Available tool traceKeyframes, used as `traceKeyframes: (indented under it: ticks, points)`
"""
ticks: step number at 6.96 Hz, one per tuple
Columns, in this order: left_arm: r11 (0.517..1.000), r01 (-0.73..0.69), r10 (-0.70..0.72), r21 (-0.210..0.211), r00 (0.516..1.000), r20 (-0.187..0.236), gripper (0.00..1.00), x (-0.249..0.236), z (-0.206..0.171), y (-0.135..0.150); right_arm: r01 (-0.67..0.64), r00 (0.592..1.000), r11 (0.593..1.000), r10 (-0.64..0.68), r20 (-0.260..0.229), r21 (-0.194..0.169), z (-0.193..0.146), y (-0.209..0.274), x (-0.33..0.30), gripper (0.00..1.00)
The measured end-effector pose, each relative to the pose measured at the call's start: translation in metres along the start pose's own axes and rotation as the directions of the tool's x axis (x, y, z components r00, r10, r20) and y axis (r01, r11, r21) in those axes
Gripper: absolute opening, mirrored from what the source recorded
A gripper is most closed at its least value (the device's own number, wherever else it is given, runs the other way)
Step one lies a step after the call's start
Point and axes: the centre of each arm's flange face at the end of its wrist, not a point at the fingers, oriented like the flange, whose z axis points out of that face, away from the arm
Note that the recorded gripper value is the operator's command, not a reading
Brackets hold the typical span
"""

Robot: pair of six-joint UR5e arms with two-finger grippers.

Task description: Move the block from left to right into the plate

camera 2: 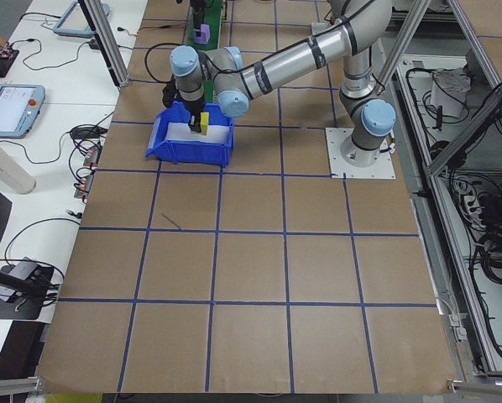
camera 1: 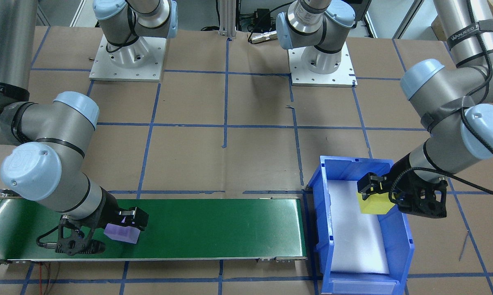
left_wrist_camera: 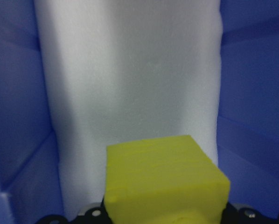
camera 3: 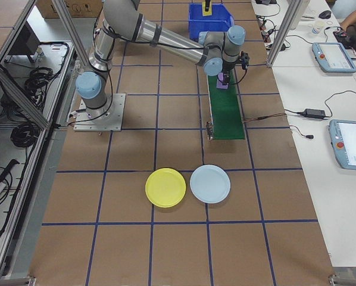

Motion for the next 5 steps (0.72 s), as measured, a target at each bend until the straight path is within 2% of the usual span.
traceKeyframes:
  ticks: [2,4,5]
  points:
    - [0.997,-0.066,0.066,0.032,0.998,0.020,0.38,0.046,-0.027,-0.007,0.044,0.996,0.999,-0.042,-0.073,0.022,-0.016,-0.002,0.015,0.17]
    - [0.997,-0.053,0.052,0.062,0.998,0.026,0.38,0.111,-0.035,-0.024,0.180,0.971,0.982,-0.167,-0.170,0.061,-0.080,0.010,0.059,0.18]
    - [0.997,-0.011,0.009,0.070,1.000,0.021,0.39,0.143,-0.027,-0.037,0.242,0.950,0.969,-0.226,-0.216,0.051,-0.116,0.026,0.097,0.20]
